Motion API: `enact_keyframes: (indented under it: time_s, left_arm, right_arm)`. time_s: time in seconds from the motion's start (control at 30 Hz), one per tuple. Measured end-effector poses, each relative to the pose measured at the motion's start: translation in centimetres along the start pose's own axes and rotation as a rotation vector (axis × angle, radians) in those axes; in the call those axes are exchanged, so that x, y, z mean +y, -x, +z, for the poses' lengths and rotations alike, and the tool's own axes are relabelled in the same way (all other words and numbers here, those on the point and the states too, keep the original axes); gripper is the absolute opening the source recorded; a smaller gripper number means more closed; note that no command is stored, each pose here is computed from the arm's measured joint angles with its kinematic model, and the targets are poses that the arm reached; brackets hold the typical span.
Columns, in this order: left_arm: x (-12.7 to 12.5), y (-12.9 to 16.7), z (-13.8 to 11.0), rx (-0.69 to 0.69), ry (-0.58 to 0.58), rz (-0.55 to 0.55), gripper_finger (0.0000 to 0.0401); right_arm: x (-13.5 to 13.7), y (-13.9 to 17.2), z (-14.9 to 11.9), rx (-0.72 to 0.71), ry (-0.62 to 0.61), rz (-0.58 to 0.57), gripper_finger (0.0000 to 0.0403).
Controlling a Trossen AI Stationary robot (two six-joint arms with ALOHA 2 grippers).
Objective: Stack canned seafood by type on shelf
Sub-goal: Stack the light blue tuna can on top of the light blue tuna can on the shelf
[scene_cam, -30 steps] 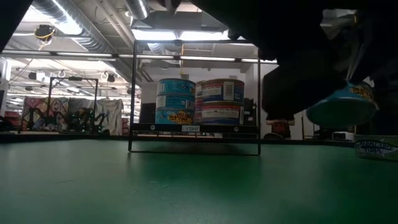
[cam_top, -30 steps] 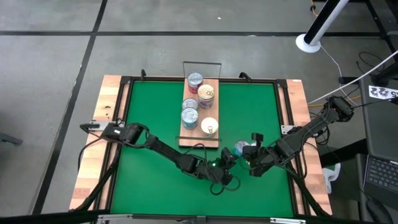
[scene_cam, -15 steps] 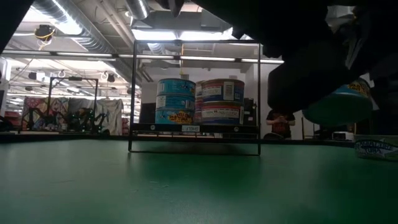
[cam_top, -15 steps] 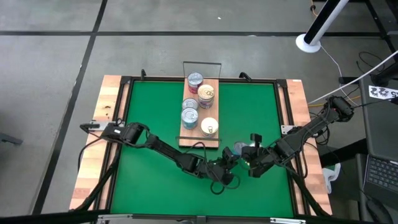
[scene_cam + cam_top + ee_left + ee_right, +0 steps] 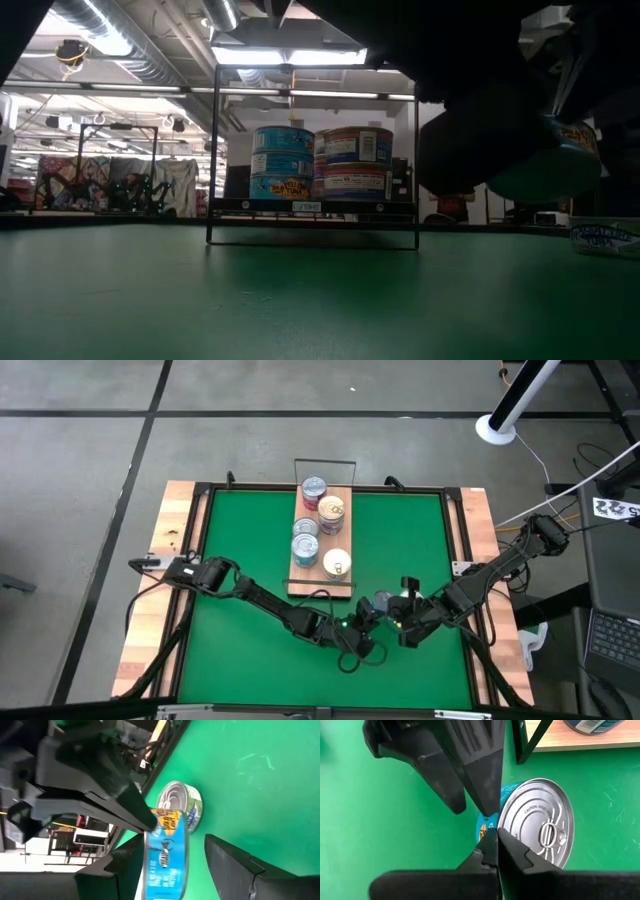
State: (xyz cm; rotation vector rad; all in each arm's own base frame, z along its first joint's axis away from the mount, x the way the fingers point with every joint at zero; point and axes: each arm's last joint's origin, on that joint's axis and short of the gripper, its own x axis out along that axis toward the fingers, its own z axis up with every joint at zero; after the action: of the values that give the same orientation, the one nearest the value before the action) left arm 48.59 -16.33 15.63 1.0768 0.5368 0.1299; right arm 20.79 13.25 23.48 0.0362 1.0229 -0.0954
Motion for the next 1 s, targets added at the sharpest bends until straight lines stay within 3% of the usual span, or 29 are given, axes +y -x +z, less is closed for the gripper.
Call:
enact_keyframes:
  time_s: [1.0]
  left_arm:
    - [0.3, -0.42, -0.44, 0.011, 0.023, 0.001, 0.0205]
  right_arm:
    - [0.59, 0.04, 0.59, -0.037, -0.024, 0.089, 0.0]
